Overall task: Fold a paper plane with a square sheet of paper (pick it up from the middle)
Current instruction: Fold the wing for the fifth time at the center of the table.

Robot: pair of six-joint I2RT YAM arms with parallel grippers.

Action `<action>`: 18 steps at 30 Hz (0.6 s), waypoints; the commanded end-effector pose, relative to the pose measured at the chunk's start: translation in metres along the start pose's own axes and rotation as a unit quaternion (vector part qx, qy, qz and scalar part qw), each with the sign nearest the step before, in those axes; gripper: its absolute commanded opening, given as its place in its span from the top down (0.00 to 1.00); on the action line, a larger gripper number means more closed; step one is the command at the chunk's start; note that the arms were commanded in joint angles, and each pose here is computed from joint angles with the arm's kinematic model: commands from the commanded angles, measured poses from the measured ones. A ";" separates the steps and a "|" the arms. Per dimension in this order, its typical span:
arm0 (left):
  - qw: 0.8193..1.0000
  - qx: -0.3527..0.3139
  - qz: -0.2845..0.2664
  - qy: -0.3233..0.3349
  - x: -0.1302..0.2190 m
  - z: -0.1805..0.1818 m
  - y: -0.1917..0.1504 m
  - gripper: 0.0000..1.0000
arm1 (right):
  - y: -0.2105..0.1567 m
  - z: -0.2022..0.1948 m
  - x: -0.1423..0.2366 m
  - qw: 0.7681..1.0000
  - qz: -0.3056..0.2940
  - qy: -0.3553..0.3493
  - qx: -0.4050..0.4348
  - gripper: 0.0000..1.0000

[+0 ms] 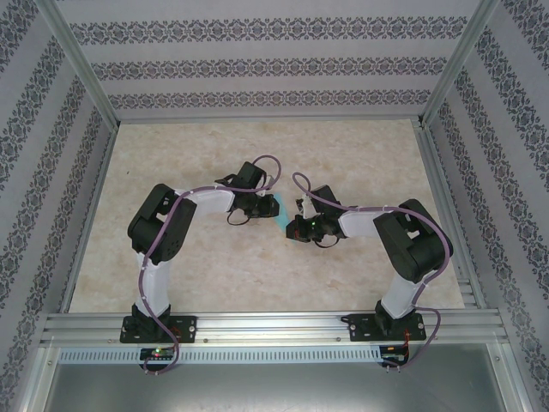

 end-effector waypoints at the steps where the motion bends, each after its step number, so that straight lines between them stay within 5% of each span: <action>1: 0.999 0.001 -0.002 0.047 -0.003 0.025 0.006 0.80 | -0.049 -0.050 -0.008 0.991 0.077 -0.097 -0.055 0.95; 18: 0.994 0.058 -0.045 0.076 0.005 0.073 0.046 0.82 | -0.072 -0.065 -0.010 0.985 0.109 -0.113 -0.069 0.95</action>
Point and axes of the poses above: each hand's point on the last joint's axis, 136 mm out from that joint toward the fingers, its own x axis back along the fingers, its own z axis along the line the jaws close on, y = z × x, the point moved 5 cm from there along x, back along the fingers, and after that the axes turned 4 degrees about x, right-handed, at the moved point
